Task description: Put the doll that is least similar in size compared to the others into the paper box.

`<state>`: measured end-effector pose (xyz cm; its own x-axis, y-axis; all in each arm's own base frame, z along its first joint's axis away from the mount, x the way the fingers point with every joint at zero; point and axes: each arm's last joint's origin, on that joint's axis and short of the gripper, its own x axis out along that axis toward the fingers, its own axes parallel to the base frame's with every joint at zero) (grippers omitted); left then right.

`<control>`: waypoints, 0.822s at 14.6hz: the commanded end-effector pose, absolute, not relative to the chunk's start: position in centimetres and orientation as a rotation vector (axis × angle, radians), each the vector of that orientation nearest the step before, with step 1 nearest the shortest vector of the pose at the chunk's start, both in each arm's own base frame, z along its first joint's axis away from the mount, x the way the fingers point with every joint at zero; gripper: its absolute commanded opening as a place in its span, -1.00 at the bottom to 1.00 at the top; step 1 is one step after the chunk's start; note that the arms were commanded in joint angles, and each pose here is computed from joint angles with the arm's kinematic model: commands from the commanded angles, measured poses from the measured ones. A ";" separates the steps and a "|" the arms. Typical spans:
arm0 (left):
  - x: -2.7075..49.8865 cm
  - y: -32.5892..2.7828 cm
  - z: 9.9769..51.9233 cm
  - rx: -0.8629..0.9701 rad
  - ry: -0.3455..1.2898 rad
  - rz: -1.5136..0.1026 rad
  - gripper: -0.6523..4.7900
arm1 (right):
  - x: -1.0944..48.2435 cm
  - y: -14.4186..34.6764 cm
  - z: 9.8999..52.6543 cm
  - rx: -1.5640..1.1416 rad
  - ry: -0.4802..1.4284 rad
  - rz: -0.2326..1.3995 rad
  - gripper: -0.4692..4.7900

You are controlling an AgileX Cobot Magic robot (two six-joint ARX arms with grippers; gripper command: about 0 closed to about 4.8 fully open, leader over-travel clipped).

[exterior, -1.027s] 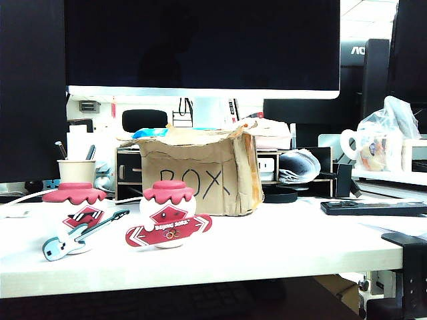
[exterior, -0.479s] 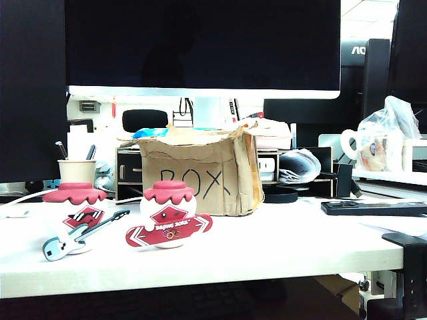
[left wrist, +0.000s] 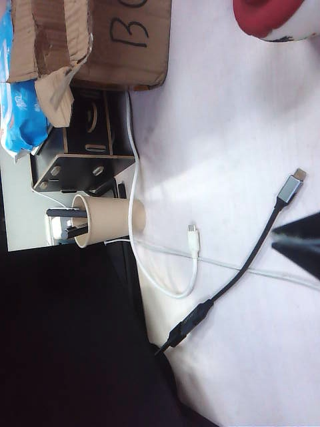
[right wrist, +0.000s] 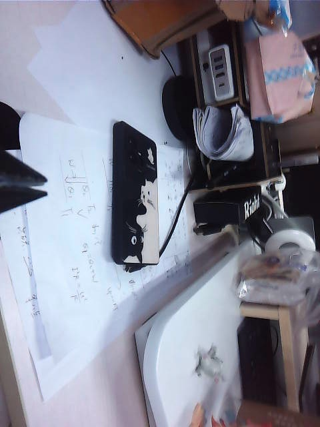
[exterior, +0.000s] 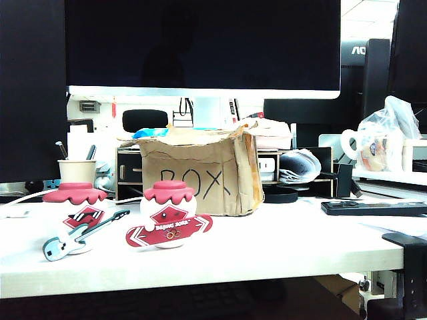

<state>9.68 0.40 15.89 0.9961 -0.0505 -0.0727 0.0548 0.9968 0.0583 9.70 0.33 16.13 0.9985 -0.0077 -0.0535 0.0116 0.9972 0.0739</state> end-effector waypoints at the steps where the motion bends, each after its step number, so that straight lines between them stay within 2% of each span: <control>1: 9.7 0.4 16.0 0.064 0.063 -0.056 -0.78 | 9.7 0.3 16.2 0.072 0.041 -0.014 -0.84; 5: 9.7 0.4 16.0 0.064 0.063 -0.056 -0.78 | 9.7 0.0 16.2 0.073 0.040 -0.037 -0.84; 12: 9.7 0.4 16.0 0.064 0.063 -0.056 -0.78 | 9.7 0.2 16.2 0.051 0.042 0.019 -0.84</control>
